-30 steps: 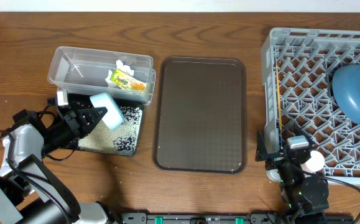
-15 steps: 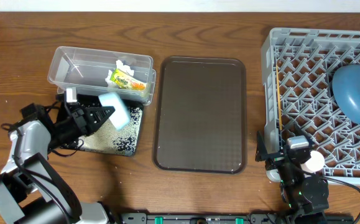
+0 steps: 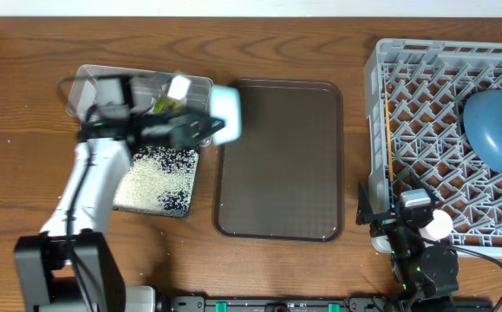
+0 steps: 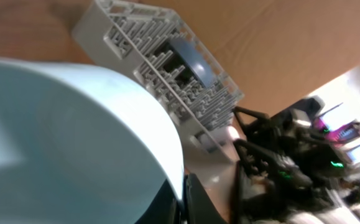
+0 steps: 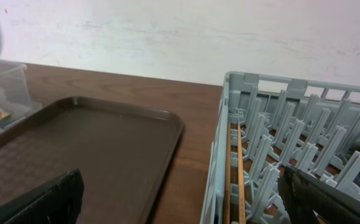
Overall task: Sort waste into correct bins and load items into the dishwasher rack
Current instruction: 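Carry the empty bowl to the dish rack and release it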
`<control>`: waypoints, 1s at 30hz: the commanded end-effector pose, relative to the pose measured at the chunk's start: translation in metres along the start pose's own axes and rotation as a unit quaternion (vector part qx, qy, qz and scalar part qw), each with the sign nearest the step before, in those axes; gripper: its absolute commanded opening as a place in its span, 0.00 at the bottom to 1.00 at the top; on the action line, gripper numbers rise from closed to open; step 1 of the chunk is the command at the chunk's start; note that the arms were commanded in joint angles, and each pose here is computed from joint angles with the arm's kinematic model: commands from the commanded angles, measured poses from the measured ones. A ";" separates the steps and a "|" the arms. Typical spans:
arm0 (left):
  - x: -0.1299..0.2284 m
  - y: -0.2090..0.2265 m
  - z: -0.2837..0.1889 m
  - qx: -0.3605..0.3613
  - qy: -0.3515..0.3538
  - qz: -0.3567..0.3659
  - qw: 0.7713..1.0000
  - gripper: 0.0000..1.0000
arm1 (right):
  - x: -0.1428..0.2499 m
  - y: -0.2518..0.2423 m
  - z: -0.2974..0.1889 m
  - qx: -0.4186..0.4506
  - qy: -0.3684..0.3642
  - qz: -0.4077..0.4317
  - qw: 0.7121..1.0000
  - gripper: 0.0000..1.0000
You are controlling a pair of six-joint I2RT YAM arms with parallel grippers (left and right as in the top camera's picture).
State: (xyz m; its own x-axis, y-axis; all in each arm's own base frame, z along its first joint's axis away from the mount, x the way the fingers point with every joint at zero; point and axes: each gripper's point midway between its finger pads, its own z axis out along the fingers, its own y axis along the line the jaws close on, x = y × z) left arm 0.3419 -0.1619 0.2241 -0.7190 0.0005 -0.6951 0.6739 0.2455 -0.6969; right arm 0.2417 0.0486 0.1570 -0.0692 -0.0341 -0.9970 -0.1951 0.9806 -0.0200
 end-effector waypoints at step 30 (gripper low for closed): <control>-0.036 -0.068 0.281 0.119 -0.081 -0.107 0.984 0.06 | 0.000 0.001 0.000 -0.002 -0.001 -0.002 1.000 0.99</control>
State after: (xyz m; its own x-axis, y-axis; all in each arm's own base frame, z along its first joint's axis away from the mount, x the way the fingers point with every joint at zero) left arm 0.3660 -0.4456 0.2325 -0.8386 -0.1392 -0.5267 0.5324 -0.0048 -0.8465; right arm 0.2417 0.0486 0.1569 -0.0696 -0.0342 -0.9970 -0.1951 0.9806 -0.0201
